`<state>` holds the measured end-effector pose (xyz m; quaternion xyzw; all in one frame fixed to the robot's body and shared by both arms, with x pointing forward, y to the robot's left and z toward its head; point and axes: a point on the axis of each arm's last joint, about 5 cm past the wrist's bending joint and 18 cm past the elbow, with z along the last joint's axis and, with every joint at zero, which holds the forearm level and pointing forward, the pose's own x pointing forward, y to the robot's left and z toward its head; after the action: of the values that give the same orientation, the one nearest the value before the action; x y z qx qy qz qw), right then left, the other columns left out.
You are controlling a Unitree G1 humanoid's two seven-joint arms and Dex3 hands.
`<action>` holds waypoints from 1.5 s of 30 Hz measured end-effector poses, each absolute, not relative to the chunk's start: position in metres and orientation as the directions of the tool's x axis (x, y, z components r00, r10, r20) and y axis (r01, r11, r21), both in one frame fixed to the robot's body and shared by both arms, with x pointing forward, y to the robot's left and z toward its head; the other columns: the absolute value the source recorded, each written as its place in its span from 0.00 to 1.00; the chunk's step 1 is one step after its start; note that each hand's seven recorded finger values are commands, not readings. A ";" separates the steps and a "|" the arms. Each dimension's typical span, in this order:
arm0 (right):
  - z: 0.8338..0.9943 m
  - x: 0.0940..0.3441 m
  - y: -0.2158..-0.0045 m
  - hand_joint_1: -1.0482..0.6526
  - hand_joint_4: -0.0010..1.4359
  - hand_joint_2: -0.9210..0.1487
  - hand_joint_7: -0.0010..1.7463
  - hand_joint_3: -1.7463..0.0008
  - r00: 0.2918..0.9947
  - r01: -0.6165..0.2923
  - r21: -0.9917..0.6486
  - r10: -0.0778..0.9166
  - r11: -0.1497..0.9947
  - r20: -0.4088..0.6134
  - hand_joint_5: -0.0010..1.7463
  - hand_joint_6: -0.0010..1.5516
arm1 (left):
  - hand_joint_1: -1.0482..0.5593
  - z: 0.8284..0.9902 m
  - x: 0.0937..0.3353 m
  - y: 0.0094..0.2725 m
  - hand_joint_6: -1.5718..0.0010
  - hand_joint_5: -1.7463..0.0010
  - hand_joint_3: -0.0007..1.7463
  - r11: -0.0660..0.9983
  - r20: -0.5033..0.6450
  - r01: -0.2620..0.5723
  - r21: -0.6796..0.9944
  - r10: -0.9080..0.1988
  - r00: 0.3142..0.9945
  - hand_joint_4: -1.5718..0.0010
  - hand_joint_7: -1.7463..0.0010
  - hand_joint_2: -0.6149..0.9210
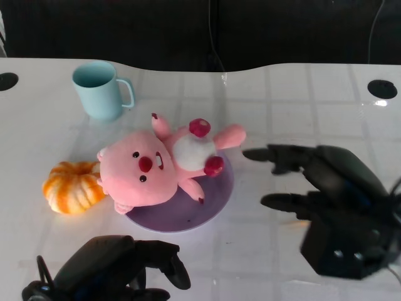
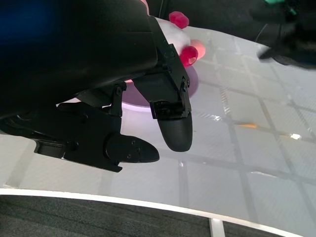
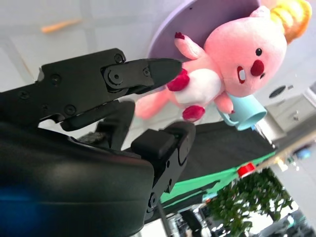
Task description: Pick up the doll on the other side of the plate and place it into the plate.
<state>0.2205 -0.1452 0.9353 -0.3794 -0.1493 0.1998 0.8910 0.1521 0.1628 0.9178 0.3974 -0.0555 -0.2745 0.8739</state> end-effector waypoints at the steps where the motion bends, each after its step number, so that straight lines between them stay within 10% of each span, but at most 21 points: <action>1: 0.933 0.216 -0.149 0.48 0.55 0.00 0.11 0.96 0.883 -0.234 -0.730 0.455 0.642 0.117 0.47 0.53 | 0.55 0.918 0.152 0.163 0.50 0.13 0.12 0.534 -0.121 0.435 0.725 -0.524 0.843 0.59 0.54 1.00; 19: 0.941 0.170 -0.177 0.62 0.73 0.01 0.10 0.89 0.932 -0.263 -0.732 0.361 0.628 -0.026 0.46 0.72 | 0.54 0.918 0.153 0.169 0.50 0.14 0.14 0.532 -0.128 0.429 0.730 -0.510 0.851 0.61 0.55 1.00; 21: 0.940 0.168 -0.177 0.63 0.70 0.16 0.11 0.72 0.936 -0.270 -0.731 0.349 0.627 -0.045 0.58 0.77 | 0.54 0.919 0.153 0.171 0.50 0.15 0.14 0.531 -0.129 0.426 0.732 -0.506 0.853 0.60 0.54 1.00; 24: 0.938 0.169 -0.177 0.62 0.61 0.42 0.36 0.40 0.938 -0.271 -0.733 0.341 0.624 -0.057 0.83 0.71 | 0.54 0.919 0.153 0.173 0.50 0.14 0.14 0.535 -0.128 0.423 0.731 -0.503 0.855 0.60 0.54 1.00; 27: 0.934 0.171 -0.175 0.60 0.57 0.47 0.64 0.34 0.941 -0.274 -0.745 0.330 0.609 -0.076 0.98 0.59 | 0.54 0.920 0.153 0.173 0.51 0.14 0.14 0.532 -0.130 0.424 0.733 -0.502 0.855 0.61 0.54 1.00; 45: 0.918 0.186 -0.180 0.66 0.53 0.43 0.73 0.33 0.891 -0.433 -0.577 0.427 0.692 -0.155 0.94 0.51 | 0.54 0.921 0.152 0.174 0.51 0.15 0.14 0.526 -0.127 0.423 0.738 -0.507 0.852 0.61 0.53 1.00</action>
<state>0.1858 -0.1798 0.9177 -0.3149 0.0043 0.2337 0.9199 0.1520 0.1742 0.9213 0.4071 -0.0516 -0.2667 0.8720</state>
